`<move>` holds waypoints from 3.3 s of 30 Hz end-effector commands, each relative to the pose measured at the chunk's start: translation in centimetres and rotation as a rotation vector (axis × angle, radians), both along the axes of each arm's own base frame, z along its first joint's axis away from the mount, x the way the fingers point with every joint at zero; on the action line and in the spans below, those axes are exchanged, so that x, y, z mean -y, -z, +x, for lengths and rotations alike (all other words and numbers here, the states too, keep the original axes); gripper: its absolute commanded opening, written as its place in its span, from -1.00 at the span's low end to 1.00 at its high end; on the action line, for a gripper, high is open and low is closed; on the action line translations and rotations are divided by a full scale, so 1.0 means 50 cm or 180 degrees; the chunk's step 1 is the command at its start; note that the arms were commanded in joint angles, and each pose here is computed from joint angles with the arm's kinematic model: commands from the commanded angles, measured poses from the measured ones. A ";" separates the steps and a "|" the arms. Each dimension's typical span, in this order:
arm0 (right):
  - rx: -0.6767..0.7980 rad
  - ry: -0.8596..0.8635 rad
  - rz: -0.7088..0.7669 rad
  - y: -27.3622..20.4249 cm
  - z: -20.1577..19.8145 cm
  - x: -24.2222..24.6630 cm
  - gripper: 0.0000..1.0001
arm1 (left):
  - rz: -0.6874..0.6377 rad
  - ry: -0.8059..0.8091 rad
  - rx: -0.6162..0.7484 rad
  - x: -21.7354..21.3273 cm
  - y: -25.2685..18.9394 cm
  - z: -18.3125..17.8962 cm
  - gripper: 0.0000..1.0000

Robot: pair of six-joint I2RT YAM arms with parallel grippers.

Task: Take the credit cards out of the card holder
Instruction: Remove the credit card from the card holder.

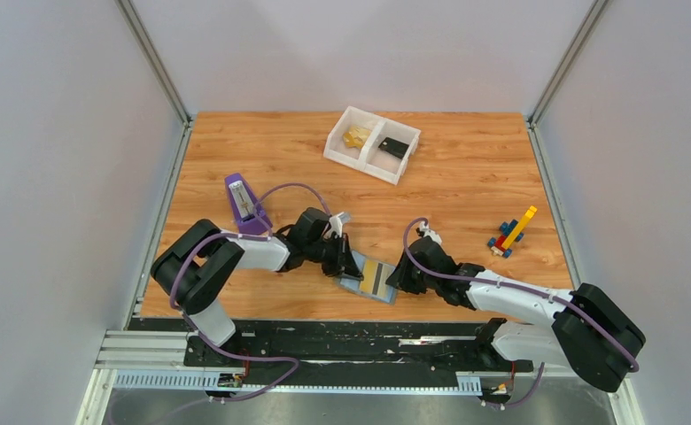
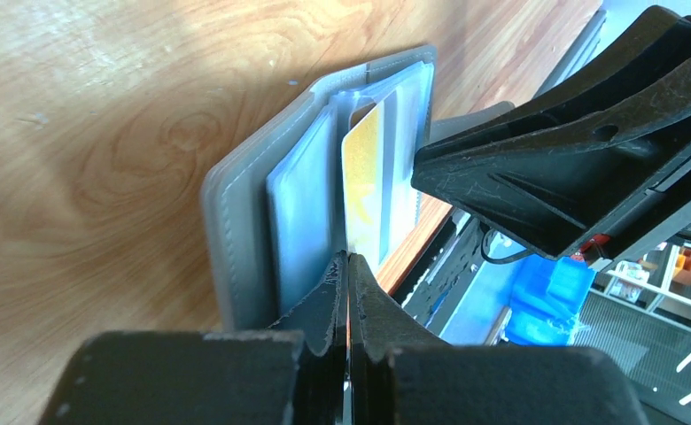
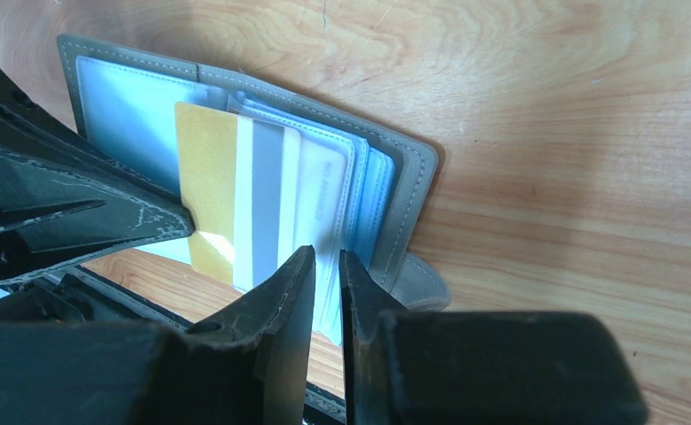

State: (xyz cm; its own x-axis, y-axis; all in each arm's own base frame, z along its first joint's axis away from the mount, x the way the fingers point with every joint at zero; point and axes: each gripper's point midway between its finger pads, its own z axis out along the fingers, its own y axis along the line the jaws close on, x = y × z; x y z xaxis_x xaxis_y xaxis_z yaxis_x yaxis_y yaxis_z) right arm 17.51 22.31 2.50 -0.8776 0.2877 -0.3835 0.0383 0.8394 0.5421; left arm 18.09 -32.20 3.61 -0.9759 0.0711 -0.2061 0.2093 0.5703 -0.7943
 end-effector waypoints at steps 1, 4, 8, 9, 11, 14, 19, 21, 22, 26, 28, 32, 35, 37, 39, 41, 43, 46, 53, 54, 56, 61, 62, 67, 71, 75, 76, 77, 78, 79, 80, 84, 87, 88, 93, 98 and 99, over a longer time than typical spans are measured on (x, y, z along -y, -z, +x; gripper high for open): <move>-0.0088 0.0069 -0.0379 0.047 -0.012 0.052 -0.63 | -0.0036 -0.0033 0.0137 -0.014 -0.020 0.013 -1.00; -0.0082 0.0063 -0.0370 0.045 -0.011 0.051 -0.63 | 0.0007 -0.0049 0.0093 -0.022 -0.016 0.014 -1.00; -0.0077 0.0067 -0.0366 0.043 -0.009 0.052 -0.63 | 0.0062 -0.0080 0.0068 -0.035 -0.020 0.013 -1.00; -0.0079 0.0072 -0.0367 0.044 -0.008 0.052 -0.63 | 0.0094 -0.0095 0.0109 -0.039 -0.021 0.016 -1.00; -0.0068 0.0059 -0.0360 0.041 -0.007 0.050 -0.63 | 0.0188 -0.0139 0.0170 -0.050 -0.026 0.020 -1.00; 0.0000 -0.0012 -0.0352 0.026 0.002 0.041 -0.63 | 0.0273 -0.0236 0.0268 -0.063 -0.044 0.027 -1.00; 0.0280 -0.0217 -0.0293 -0.032 0.030 0.016 -0.61 | 0.0233 -0.0298 0.0389 -0.068 -0.093 0.032 -1.00; 0.0430 -0.0289 -0.0258 -0.060 0.041 0.007 -0.60 | 0.0267 -0.0309 0.0403 -0.073 -0.103 0.030 -1.00; 0.0501 -0.0308 -0.0242 -0.074 0.047 0.004 -0.60 | 0.0261 -0.0315 0.0428 -0.073 -0.109 0.032 -1.00; 0.0770 -0.0455 -0.0172 -0.122 0.059 -0.008 -0.55 | 0.0187 -0.0296 0.0481 -0.072 -0.128 0.029 -1.00; 0.0850 -0.0551 -0.0133 -0.139 0.060 -0.016 -0.50 | 0.0155 -0.0278 0.0497 -0.070 -0.135 0.028 -1.00; 0.0861 -0.0590 -0.0044 -0.155 0.058 -0.033 -0.45 | 0.0005 -0.0158 0.0556 -0.057 -0.148 0.025 -0.93; 0.0720 -0.0555 0.0131 -0.153 0.055 -0.055 -0.48 | -0.0042 -0.0066 0.0594 -0.049 -0.153 0.025 -0.57; 0.0636 -0.0519 0.0169 -0.146 0.058 -0.067 -0.48 | 0.0088 -0.0056 0.0607 -0.052 -0.141 0.034 -0.37; 0.0532 -0.0469 0.0171 -0.137 0.062 -0.077 -0.44 | 0.0256 -0.0044 0.0600 -0.058 -0.123 0.041 -0.22; 0.0423 -0.0488 0.0257 -0.132 0.061 -0.095 -0.29 | 0.0377 -0.0044 0.0575 -0.064 -0.105 0.046 -0.12; 0.0335 -0.0490 0.0376 -0.128 0.059 -0.116 -0.22 | 0.0464 -0.0050 0.0542 -0.069 -0.084 0.047 -0.07; 0.0250 -0.0418 0.0516 -0.122 0.062 -0.138 -0.18 | 0.0482 -0.0033 0.0524 -0.067 -0.067 0.049 -0.01; 0.0159 -0.0365 0.0529 -0.088 0.072 -0.154 -0.08 | 0.0436 -0.0033 0.0449 -0.059 -0.040 0.048 0.02; 0.0142 -0.0367 0.0530 -0.082 0.072 -0.156 -0.06 | 0.0439 -0.0031 0.0457 -0.059 -0.039 0.049 0.03; 0.0121 -0.0386 0.0561 -0.076 0.069 -0.160 -0.04 | 0.0463 -0.0036 0.0441 -0.059 -0.031 0.051 0.04; 0.0100 -0.0403 0.0627 -0.067 0.062 -0.162 -0.03 | 0.0469 -0.0025 0.0359 -0.059 -0.011 0.048 -0.01; 0.0103 -0.0407 0.0643 -0.066 0.061 -0.162 -0.03 | 0.0473 -0.0022 0.0350 -0.059 -0.009 0.046 -0.02; 0.0116 -0.0434 0.0755 -0.067 0.056 -0.167 -0.04 | 0.0467 0.0008 0.0326 -0.059 -0.001 0.043 -0.11; 0.0093 -0.0491 0.0840 -0.069 0.051 -0.177 -0.04 | 0.0353 0.0033 0.0334 -0.049 -0.005 0.043 -0.18; 0.0096 -0.0532 0.0932 -0.072 0.046 -0.183 -0.04 | 0.0333 0.0039 0.0325 -0.048 -0.004 0.041 -0.25; 0.0096 -0.0541 0.0945 -0.072 0.046 -0.184 -0.04 | 0.0328 0.0043 0.0318 -0.047 -0.004 0.039 -0.27; 0.0102 -0.0545 0.0961 -0.074 0.046 -0.185 -0.04 | 0.0314 0.0045 0.0318 -0.046 -0.005 0.039 -0.29; 0.0098 -0.0554 0.0974 -0.074 0.045 -0.187 -0.05 | 0.0313 0.0046 0.0313 -0.046 -0.005 0.039 -0.30; 0.0102 -0.0568 0.0986 -0.075 0.044 -0.188 -0.05 | 0.0315 0.0045 0.0309 -0.046 -0.004 0.039 -0.33; 0.0100 -0.0573 0.0992 -0.075 0.044 -0.188 -0.05 | 0.0321 0.0044 0.0306 -0.047 -0.002 0.039 -0.36; 0.0117 -0.0575 0.0932 -0.072 0.042 -0.180 -0.05 | 0.0352 0.0035 0.0298 -0.050 0.000 0.037 -0.61; 0.0125 -0.0482 0.0741 -0.060 0.041 -0.154 -0.05 | 0.0451 -0.0003 0.0356 -0.058 0.002 0.045 -0.67; 0.0122 -0.0437 0.0682 -0.056 0.041 -0.144 -0.05 | 0.0504 -0.0007 0.0338 -0.064 0.003 0.042 -0.68; 0.0118 -0.0296 0.0506 -0.037 0.031 -0.105 -0.06 | 0.0745 -0.0076 0.0391 -0.085 0.011 0.050 -0.67; 0.0114 -0.0252 0.0440 -0.027 0.024 -0.087 -0.07 | 0.0891 -0.0110 0.0377 -0.099 0.015 0.050 -0.55; 0.0116 -0.0247 0.0434 -0.026 0.024 -0.086 -0.07 | 0.0913 -0.0129 0.0399 -0.102 0.014 0.053 -0.54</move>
